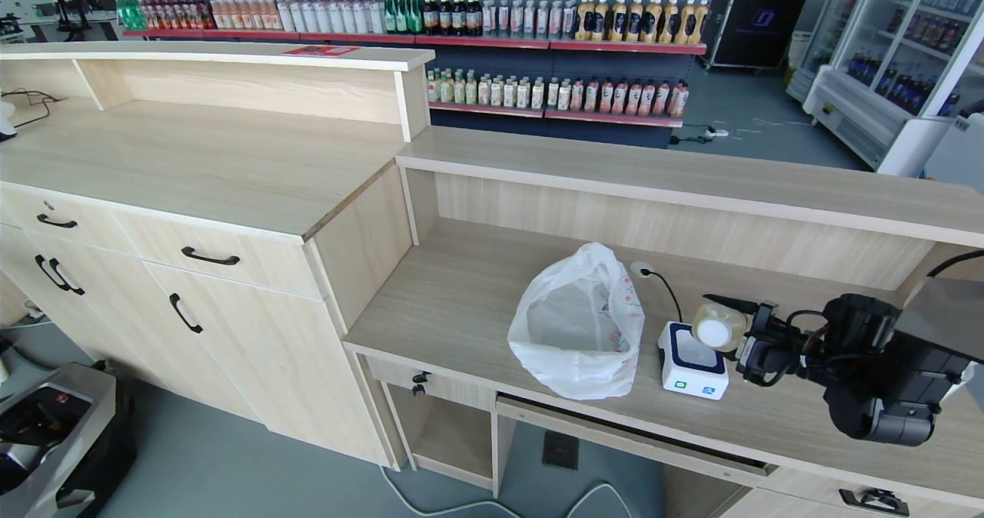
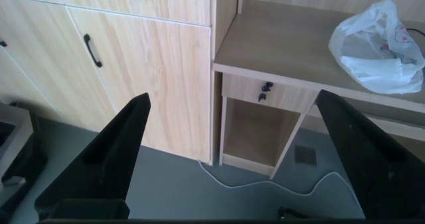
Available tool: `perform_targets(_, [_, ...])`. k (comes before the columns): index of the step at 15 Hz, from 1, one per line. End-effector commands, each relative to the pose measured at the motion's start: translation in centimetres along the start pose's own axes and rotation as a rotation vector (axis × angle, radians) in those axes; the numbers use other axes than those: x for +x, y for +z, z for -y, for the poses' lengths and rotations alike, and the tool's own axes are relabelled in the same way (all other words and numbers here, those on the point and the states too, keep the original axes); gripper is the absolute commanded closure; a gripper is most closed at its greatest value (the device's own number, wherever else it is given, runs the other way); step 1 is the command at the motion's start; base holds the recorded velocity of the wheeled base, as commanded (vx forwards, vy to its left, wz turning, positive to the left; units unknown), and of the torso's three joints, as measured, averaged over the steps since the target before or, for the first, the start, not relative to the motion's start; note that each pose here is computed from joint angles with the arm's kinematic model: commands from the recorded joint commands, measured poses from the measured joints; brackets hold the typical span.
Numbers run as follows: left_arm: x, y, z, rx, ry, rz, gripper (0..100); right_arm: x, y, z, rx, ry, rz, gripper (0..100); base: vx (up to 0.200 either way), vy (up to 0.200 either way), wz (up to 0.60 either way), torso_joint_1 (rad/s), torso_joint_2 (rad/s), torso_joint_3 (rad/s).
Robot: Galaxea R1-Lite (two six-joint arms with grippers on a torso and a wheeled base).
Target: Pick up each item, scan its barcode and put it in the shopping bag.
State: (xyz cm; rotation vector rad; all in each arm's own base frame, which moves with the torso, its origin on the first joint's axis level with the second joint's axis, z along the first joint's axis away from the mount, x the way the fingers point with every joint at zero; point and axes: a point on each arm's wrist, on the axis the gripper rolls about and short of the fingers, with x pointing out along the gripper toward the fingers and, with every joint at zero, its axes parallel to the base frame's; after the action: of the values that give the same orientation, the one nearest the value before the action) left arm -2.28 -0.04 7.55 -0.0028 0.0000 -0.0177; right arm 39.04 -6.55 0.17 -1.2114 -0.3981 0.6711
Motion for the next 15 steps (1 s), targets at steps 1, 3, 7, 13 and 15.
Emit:
perform_targets(1, [0.0, 0.0, 0.0, 0.0, 0.001, -0.002, 0, 0.0, -0.1, -0.1, 0.003, 0.002, 0.0, 100, 0.0, 0.0, 0.0, 0.0, 0.0, 0.0])
perform_targets(3, [0.0, 0.0, 0.0, 0.0, 0.001, -0.002, 0, 0.0, -0.1, -0.3, 0.006, 0.005, -0.001, 100, 0.0, 0.0, 0.0, 0.0, 0.0, 0.0])
perform_targets(7, [0.0, 0.0, 0.0, 0.0, 0.001, 0.0, 0, 0.1, -0.3, -0.8, 0.021, -0.007, 0.004, 100, 0.0, 0.0, 0.0, 0.0, 0.0, 0.0])
perform_targets(13, [0.0, 0.0, 0.0, 0.0, 0.001, 0.0, 0, 0.2, -0.4, -1.4, 0.034, -0.007, 0.007, 100, 0.0, 0.0, 0.0, 0.0, 0.0, 0.0])
perform_targets(15, [0.0, 0.0, 0.0, 0.0, 0.001, -0.002, 0, 0.2, -0.4, -1.3, 0.033, -0.01, 0.008, 100, 0.0, 0.0, 0.0, 0.0, 0.0, 0.0])
